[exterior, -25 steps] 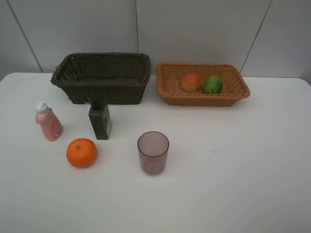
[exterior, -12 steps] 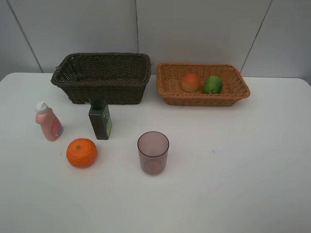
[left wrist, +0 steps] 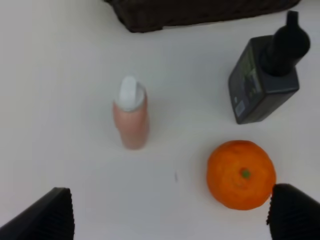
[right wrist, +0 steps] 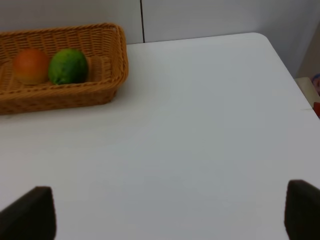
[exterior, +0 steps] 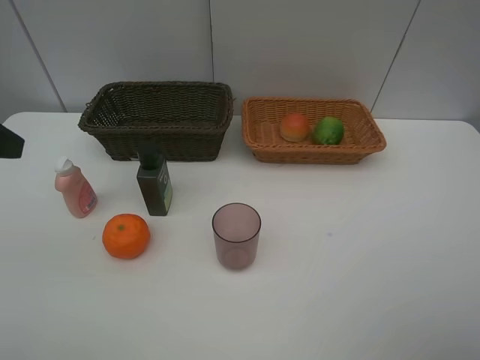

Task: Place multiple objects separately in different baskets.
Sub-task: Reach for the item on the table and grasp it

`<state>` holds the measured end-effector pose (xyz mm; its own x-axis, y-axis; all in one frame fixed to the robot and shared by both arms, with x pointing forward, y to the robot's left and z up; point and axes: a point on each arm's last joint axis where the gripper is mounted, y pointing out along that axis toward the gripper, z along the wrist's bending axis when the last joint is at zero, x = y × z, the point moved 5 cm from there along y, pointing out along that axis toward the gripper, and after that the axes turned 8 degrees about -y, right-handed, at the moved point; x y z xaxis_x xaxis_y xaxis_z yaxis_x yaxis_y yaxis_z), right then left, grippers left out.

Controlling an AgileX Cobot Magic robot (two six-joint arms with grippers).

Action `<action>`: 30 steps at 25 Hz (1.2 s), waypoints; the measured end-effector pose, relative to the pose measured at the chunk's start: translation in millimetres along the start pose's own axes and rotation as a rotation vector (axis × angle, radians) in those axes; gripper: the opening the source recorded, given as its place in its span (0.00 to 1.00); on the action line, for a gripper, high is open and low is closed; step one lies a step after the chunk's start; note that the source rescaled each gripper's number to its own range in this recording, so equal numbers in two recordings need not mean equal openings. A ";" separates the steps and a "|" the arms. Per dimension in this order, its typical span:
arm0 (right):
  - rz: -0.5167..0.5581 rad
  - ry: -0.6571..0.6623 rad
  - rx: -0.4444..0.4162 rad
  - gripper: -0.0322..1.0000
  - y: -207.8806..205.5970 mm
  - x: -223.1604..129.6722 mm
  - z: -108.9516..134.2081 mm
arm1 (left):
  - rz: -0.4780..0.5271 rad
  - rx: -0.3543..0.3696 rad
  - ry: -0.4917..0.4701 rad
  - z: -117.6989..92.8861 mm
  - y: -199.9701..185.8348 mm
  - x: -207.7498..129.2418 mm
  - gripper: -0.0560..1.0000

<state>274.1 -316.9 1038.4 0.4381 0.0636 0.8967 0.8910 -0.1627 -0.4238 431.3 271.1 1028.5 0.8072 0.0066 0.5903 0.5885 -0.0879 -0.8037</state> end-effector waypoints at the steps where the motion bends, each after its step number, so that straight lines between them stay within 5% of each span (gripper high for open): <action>1: 0.000 0.000 0.000 0.97 0.0 0.0 0.0 | 0.010 -0.011 0.030 -6.0 2.5 2.9 1.00; 21: 0.000 0.000 0.000 0.97 0.0 0.0 0.0 | 0.114 -0.007 0.287 -81.5 20.4 57.7 1.00; 30: 0.000 0.000 0.000 0.97 0.0 0.0 0.0 | 0.209 -0.067 0.502 -157.1 56.5 58.8 1.00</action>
<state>274.1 -316.9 1038.4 0.4381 0.0636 0.8967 0.8910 -0.1627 -0.4238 504.7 110.1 1029.6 0.7754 -0.4926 0.3950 0.4004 -0.1001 -0.9108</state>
